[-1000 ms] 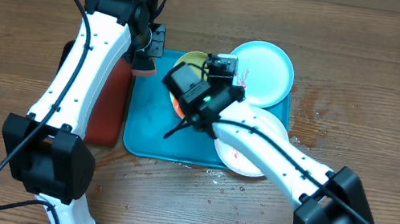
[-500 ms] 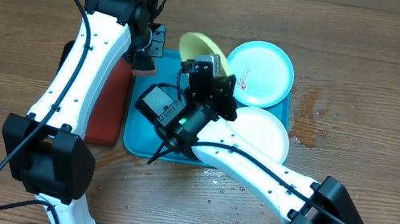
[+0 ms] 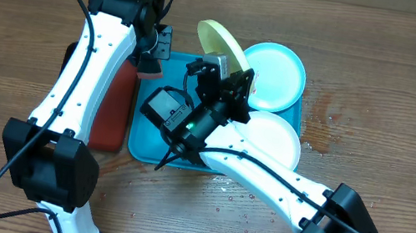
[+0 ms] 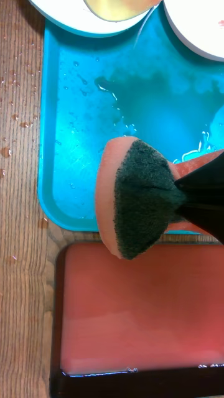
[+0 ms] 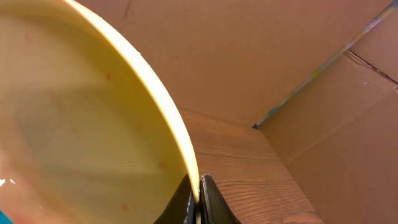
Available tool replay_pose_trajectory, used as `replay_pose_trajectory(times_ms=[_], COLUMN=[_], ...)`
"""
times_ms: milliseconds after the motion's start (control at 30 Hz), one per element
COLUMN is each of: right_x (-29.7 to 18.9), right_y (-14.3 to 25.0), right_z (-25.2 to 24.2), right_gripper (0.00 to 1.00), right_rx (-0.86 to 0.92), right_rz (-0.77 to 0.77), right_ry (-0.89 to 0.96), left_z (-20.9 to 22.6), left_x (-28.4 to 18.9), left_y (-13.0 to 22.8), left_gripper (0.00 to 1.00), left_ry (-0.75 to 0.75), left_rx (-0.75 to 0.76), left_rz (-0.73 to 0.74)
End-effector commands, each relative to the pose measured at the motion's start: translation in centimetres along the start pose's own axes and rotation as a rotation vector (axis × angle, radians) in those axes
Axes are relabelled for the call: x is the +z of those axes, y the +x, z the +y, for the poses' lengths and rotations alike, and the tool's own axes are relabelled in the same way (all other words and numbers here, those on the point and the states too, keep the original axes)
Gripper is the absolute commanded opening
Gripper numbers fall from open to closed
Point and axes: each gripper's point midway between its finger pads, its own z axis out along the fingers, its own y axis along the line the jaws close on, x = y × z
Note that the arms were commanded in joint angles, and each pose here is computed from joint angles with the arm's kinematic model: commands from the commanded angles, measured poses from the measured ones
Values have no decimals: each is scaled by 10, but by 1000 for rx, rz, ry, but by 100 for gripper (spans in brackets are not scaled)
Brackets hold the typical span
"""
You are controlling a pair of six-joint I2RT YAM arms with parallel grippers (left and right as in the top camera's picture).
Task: Clean dirty plates on tray and stack at the side
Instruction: 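Lift the yellow plate with the right gripper and carry it right, then set the yellow plate on the table right of the blue tray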
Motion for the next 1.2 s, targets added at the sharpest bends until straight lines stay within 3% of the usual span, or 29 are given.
replay_pose_trajectory(times_ms=[0, 167, 433, 733, 933, 1167], right_x=[-3, -5, 0, 37, 102, 169], right_y=[-7, 8, 72, 47, 72, 147], right_z=[-1, 17, 55, 21, -36, -131], right_gripper=[4, 4, 4, 4, 4, 4], right_rx=[45, 78, 78, 307, 518, 695], right_rz=[8, 103, 540, 734, 904, 1075], right_ry=[-24, -128, -447, -776, -768, -502], left_z=[1, 1, 1, 2, 2, 2], left_x=[-5, -5, -5, -5, -5, -5], left_y=[-6, -6, -5, -4, -4, -4], left_gripper=[4, 4, 4, 4, 4, 4], left_ry=[14, 14, 13, 12, 11, 12], left_rx=[9, 9, 10, 10, 10, 10], left_rz=[-20, -20, -14, -9, -8, -9])
